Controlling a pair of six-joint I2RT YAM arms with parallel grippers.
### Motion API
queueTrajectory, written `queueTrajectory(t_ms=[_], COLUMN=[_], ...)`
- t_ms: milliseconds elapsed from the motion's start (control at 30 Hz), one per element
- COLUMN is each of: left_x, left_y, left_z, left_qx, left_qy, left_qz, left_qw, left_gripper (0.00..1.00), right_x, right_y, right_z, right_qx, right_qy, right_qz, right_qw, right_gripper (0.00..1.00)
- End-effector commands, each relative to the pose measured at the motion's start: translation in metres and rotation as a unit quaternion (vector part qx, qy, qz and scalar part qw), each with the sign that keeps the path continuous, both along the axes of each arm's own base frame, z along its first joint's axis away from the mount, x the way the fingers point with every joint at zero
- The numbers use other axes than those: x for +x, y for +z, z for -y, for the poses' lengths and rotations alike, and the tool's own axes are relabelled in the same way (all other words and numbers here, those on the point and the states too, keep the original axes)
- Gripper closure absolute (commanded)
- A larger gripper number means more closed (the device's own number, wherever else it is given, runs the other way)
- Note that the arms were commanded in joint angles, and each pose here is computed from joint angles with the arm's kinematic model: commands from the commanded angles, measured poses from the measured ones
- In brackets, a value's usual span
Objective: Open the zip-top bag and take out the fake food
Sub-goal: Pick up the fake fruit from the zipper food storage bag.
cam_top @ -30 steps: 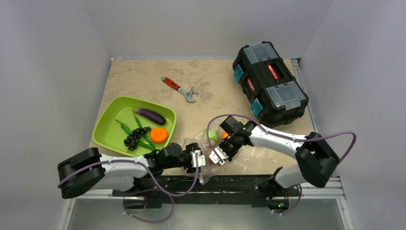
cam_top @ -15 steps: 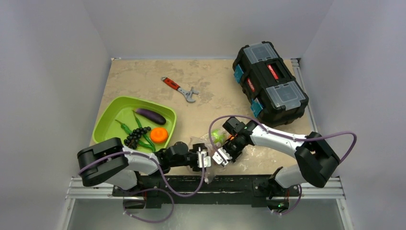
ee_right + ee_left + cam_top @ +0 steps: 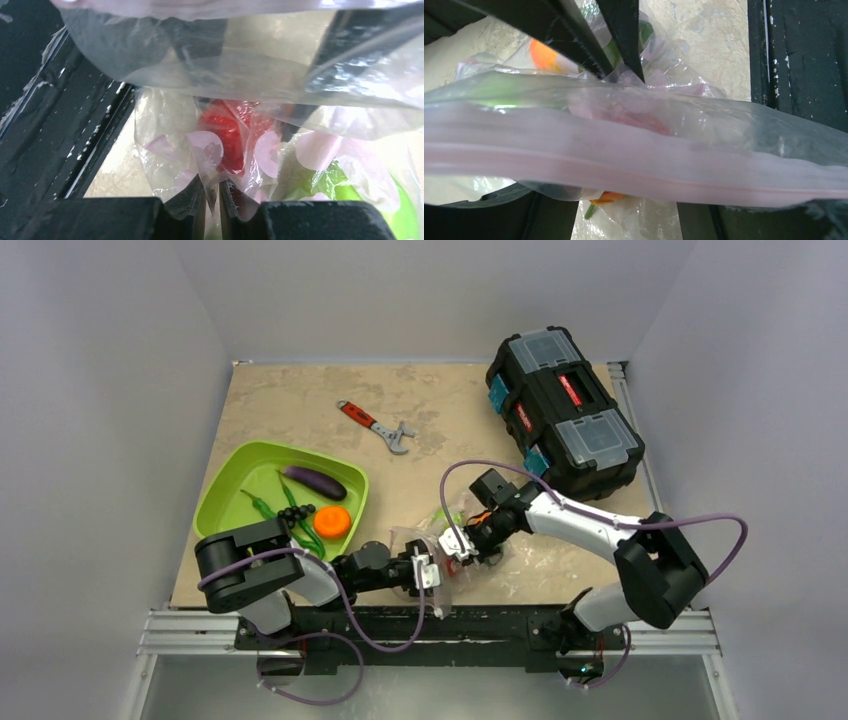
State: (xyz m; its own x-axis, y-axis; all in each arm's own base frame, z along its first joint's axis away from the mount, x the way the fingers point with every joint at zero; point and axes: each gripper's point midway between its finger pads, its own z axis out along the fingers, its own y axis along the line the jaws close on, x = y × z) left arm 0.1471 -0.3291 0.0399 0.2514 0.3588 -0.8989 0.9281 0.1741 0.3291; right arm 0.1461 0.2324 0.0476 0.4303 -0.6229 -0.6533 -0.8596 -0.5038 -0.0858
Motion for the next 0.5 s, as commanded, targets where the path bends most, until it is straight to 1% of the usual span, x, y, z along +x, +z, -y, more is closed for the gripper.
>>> queueTrajectory(t_ms=[0, 100, 167, 233, 267, 367, 467], left_x=[-0.001, 0.001, 0.002, 0.003, 0.004, 0.009, 0.014], left_y=[0.023, 0.023, 0.020, 0.016, 0.014, 0.012, 0.012], left_z=[0.009, 0.007, 0.006, 0.006, 0.007, 0.009, 0.012], left_qx=[-0.048, -0.044, -0.035, -0.023, -0.017, -0.007, -0.004], left_qy=[-0.003, 0.002, 0.003, 0.003, 0.003, 0.010, 0.018], left_qz=[0.012, 0.018, 0.019, 0.020, 0.019, 0.022, 0.025], left_qw=[0.999, 0.999, 0.999, 1.000, 1.000, 1.000, 1.000], left_gripper=[0.37, 0.36, 0.35, 0.34, 0.34, 0.32, 0.31], right_x=[0.016, 0.020, 0.024, 0.026, 0.027, 0.033, 0.038], right_y=[0.025, 0.027, 0.028, 0.028, 0.027, 0.021, 0.014], right_z=[-0.023, -0.022, -0.024, -0.027, -0.029, -0.032, -0.033], right_qx=[0.057, 0.056, 0.052, 0.045, 0.041, 0.020, 0.000], right_qy=[-0.026, -0.047, -0.067, -0.087, -0.096, -0.125, -0.154], right_qz=[-0.010, -0.022, -0.034, -0.053, -0.064, -0.087, -0.104], right_qw=[0.998, 0.997, 0.996, 0.994, 0.992, 0.988, 0.983], right_gripper=[0.81, 0.71, 0.68, 0.68, 0.70, 0.81, 0.88])
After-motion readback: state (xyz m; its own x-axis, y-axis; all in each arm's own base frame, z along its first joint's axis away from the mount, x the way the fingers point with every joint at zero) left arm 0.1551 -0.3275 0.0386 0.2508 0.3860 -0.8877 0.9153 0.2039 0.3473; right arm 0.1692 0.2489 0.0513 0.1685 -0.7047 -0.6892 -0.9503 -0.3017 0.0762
